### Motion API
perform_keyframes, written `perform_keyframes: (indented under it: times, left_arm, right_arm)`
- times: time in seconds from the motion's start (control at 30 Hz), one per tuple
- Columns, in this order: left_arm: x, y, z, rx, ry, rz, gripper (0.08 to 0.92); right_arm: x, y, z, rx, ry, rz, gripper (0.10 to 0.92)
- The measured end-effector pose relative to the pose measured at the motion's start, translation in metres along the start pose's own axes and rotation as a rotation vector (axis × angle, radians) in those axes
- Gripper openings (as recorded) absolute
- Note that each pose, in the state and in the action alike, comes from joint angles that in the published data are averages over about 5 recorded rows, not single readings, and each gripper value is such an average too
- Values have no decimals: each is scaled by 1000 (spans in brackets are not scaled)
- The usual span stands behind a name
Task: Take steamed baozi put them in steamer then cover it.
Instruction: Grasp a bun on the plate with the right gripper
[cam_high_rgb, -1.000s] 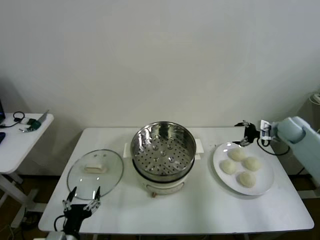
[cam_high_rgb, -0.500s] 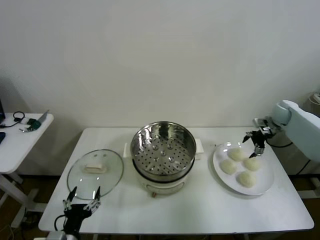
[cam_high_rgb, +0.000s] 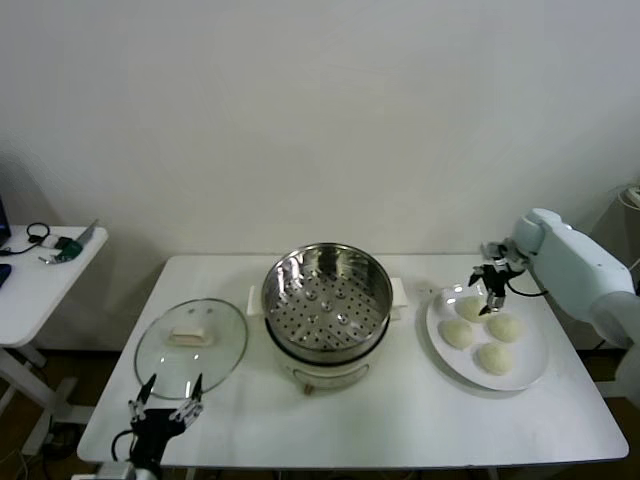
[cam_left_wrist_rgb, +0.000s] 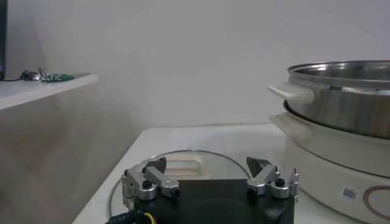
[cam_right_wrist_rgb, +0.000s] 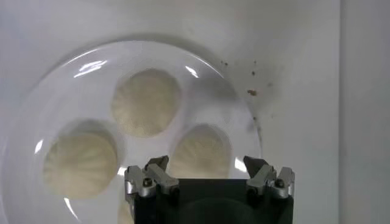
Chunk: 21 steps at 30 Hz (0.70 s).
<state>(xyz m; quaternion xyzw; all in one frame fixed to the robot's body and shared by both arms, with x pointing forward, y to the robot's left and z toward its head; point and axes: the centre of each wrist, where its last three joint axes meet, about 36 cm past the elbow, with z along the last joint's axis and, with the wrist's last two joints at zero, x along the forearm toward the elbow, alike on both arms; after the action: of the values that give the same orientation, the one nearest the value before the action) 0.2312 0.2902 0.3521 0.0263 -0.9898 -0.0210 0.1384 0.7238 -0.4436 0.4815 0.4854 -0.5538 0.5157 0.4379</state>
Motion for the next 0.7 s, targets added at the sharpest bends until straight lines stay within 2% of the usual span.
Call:
perform_keyframes:
  times: [0.53,0.7]
  left_arm:
    - [-2,1,6,0,8,-3,823]
    - [-2,1,7,0,9,-1,823]
  right_arm:
    - [-11,1,3,-26,36,-13,729]
    - [-12,1,2,-30,35,-18,673]
